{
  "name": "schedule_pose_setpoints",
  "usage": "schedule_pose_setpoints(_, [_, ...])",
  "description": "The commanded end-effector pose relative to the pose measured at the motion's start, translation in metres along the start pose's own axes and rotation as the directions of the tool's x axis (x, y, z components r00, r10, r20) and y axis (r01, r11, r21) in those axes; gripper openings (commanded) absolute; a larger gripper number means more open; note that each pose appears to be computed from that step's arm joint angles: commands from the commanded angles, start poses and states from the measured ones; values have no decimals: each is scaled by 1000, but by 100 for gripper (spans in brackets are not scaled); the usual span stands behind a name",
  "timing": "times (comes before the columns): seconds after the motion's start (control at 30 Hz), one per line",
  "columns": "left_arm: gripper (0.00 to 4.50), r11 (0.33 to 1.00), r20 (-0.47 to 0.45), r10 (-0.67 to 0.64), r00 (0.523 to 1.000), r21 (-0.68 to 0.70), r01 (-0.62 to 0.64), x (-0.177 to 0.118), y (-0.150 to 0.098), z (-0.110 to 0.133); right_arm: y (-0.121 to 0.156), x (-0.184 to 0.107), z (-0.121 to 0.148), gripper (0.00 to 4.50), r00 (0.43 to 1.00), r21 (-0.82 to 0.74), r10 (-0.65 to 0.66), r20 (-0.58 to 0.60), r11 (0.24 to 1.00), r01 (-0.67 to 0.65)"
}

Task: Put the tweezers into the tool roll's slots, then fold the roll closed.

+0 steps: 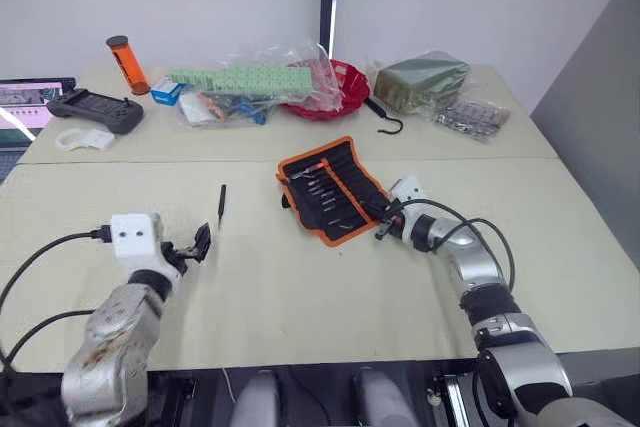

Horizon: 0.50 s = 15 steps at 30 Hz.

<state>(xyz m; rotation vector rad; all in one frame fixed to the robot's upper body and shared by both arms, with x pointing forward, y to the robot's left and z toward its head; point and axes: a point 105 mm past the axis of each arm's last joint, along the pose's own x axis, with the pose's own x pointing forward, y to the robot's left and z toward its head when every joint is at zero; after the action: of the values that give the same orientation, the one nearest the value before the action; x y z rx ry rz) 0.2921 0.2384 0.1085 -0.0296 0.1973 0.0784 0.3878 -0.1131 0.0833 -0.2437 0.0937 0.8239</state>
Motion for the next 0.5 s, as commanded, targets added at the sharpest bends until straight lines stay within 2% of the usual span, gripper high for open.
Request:
schedule_pose_setpoints(0.03, [447,1000,11,12,1000,27,-13,21,-12,7,10,0,-5,0,999,11,26,-23,1000,-26])
schedule_pose_setpoints(0.13, [447,999,6,-28,1000,30,28,35,-27,8,11,-1,-4,0,999,12,26,-19,1000,-25])
schedule_pose_setpoints(0.3, [447,999,-7,-39,999,33,39,43,-39,4,11,-4,-3,0,1000,10,17,-19,1000,-16])
schedule_pose_setpoints(0.4, [362,1000,-41,4,999,19,-3,46,-38,-4,10,-5,-4,0,1000,10,11,-22,1000,-11])
schedule_pose_setpoints(0.5, [260,1000,-31,6,1000,21,-5,53,-43,-1,9,-6,-4,0,1000,10,8,-23,1000,-7])
